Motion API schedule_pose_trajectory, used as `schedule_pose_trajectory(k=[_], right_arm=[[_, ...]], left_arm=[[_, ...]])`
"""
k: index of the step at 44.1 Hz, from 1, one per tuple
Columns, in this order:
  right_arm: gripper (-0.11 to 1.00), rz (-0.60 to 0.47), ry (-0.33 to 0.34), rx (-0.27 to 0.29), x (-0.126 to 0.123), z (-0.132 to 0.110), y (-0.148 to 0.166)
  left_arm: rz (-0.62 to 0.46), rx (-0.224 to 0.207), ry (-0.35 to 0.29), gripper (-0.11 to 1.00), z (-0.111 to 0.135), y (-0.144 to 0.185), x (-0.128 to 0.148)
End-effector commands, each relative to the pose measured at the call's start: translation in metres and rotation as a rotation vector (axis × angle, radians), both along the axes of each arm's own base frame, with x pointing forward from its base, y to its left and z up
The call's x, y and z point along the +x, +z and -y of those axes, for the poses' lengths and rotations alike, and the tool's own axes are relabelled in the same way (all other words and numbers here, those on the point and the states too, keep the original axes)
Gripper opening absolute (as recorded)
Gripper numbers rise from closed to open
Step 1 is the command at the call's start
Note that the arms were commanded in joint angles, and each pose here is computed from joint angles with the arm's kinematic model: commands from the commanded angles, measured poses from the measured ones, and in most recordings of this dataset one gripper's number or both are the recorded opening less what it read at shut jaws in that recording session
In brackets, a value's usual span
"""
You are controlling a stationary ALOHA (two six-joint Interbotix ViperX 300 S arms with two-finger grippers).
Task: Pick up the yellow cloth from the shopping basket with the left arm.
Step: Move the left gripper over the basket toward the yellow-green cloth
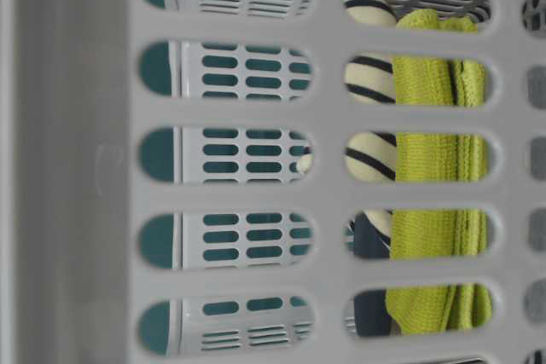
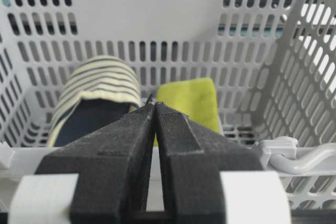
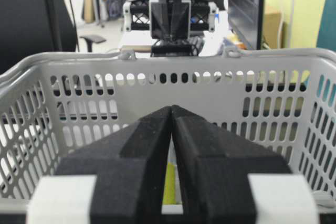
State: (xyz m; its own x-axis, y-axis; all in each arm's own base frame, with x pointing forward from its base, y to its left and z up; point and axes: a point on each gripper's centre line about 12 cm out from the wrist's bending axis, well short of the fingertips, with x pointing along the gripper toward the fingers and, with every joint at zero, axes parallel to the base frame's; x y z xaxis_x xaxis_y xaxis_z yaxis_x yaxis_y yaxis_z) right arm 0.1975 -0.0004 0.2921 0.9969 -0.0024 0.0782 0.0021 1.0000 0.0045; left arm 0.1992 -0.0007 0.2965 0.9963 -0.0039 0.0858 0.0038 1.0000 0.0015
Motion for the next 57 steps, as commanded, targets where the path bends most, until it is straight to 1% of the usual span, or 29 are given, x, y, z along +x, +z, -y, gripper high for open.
schedule_pose_trajectory(k=[1, 2, 4, 5, 8, 11, 19, 25, 29, 36, 38, 40, 43, 48, 50, 52, 54, 57], right_arm=[[0.0, 0.017, 0.006, 0.011, 0.003, -0.001, 0.006], [0.0, 0.017, 0.005, 0.015, 0.002, -0.001, 0.006], [0.05, 0.014, 0.004, 0.023, 0.002, -0.001, 0.005], [0.05, 0.014, 0.004, 0.029, 0.003, -0.001, 0.005], [-0.01, 0.014, 0.006, 0.044, 0.003, -0.001, 0.005], [-0.01, 0.014, 0.007, 0.058, 0.003, -0.001, 0.006], [-0.01, 0.011, 0.01, 0.101, 0.002, -0.001, 0.005], [-0.01, -0.003, 0.01, 0.105, 0.002, -0.001, 0.003], [-0.01, -0.024, 0.007, 0.105, 0.003, 0.0, 0.001], [0.0, -0.064, -0.003, 0.106, 0.002, 0.001, -0.003], [0.02, -0.062, -0.003, 0.103, 0.002, 0.001, -0.003], [0.06, -0.059, -0.003, 0.103, 0.002, 0.001, -0.002], [0.18, -0.064, -0.004, 0.103, 0.001, 0.002, -0.002], [0.45, -0.076, -0.006, 0.108, 0.001, 0.002, -0.003], [0.57, -0.077, -0.005, 0.109, 0.001, 0.002, -0.003], [0.67, -0.084, -0.005, 0.108, 0.001, 0.002, -0.004], [0.75, -0.085, -0.005, 0.108, 0.002, 0.002, -0.004], [0.8, -0.09, -0.007, 0.108, 0.002, 0.002, -0.005]], left_arm=[[0.017, 0.015, -0.015, 0.06, 0.002, 0.02, 0.005], [0.009, 0.009, -0.016, 0.06, 0.003, 0.022, 0.006], [-0.006, -0.003, -0.021, 0.02, 0.004, 0.028, 0.009], [-0.014, -0.009, -0.022, 0.0, 0.004, 0.032, 0.011], [-0.053, -0.022, -0.025, 0.0, 0.005, 0.042, 0.018], [-0.109, -0.027, -0.027, 0.0, 0.006, 0.051, 0.025], [-0.292, -0.024, -0.028, 0.0, 0.009, 0.069, 0.051], [-0.399, -0.019, -0.021, 0.0, 0.01, 0.079, 0.076], [-0.46, -0.023, -0.019, 0.0, 0.011, 0.08, 0.095], [-0.557, -0.008, -0.029, 0.0, 0.016, 0.073, 0.124], [-0.581, -0.007, -0.027, 0.0, 0.017, 0.071, 0.131], [-0.61, -0.002, -0.025, 0.0, 0.016, 0.068, 0.138], [-0.653, 0.001, -0.023, 0.0, 0.017, 0.065, 0.147], [-0.716, 0.008, -0.025, 0.01, 0.019, 0.058, 0.161], [-0.737, 0.007, -0.023, 0.05, 0.019, 0.056, 0.166], [-0.76, 0.009, -0.024, 0.13, 0.02, 0.052, 0.171], [-0.777, 0.01, -0.024, 0.23, 0.021, 0.05, 0.175], [-0.817, 0.011, -0.021, 0.43, 0.021, 0.042, 0.183]])
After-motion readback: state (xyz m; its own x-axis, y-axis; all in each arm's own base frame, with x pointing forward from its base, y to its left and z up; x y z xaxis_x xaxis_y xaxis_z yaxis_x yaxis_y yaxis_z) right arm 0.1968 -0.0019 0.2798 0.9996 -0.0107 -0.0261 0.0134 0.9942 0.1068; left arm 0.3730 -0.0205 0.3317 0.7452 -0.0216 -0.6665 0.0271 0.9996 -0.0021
